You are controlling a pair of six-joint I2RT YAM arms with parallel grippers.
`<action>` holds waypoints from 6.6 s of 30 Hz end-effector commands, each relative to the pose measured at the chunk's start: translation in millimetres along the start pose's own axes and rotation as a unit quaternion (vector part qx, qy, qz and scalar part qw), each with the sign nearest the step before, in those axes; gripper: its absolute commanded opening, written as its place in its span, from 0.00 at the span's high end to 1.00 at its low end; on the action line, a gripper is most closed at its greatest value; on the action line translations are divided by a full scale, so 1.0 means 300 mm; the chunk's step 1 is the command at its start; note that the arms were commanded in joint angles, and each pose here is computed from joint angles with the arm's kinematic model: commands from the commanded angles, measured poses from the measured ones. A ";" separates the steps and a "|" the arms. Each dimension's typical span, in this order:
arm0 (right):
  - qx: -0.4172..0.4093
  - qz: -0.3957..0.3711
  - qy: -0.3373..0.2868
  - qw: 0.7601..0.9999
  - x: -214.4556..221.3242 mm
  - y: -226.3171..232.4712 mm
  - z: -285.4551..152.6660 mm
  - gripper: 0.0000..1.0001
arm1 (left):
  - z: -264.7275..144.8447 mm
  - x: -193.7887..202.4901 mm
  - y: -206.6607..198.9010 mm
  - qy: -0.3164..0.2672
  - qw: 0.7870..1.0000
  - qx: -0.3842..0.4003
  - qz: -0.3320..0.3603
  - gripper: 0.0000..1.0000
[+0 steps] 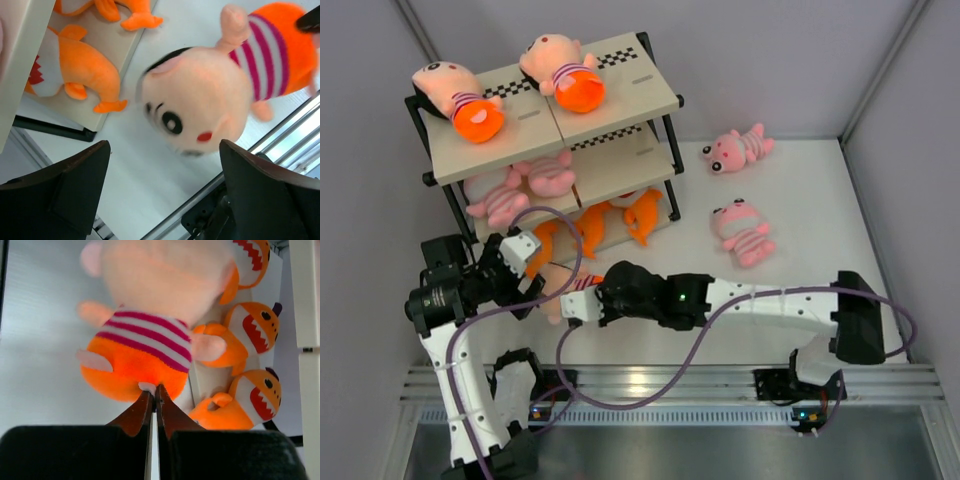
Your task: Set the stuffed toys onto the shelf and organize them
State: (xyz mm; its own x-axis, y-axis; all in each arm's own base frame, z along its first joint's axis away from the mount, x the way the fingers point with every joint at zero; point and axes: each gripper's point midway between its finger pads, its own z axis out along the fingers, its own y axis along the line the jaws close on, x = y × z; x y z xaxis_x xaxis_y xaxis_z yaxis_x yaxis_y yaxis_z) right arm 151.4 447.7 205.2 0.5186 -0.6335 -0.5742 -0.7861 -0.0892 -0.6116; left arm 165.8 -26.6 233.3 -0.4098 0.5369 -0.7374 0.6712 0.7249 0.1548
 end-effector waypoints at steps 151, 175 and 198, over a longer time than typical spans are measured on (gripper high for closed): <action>0.382 0.773 0.054 0.504 1.408 -0.224 -0.593 0.25 | 0.045 0.339 -0.086 0.185 0.969 -0.022 -0.163 0.03; 0.341 0.701 -0.059 0.624 0.765 -0.330 -0.794 1.00 | 0.018 0.331 -0.061 0.189 0.967 -0.053 -0.164 0.03; 0.261 0.694 -0.274 0.612 0.327 -0.803 -0.446 1.00 | 0.007 0.325 -0.058 0.183 0.969 -0.064 -0.154 0.02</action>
State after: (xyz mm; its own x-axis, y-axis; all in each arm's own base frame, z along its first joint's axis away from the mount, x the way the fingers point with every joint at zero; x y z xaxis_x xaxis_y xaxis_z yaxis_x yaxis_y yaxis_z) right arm 330.8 288.7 300.0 -0.5039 0.3873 -0.7721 -0.3842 0.7001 0.6019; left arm 120.7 15.7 153.4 -0.7826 0.3876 -0.4872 0.4054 0.9112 0.0736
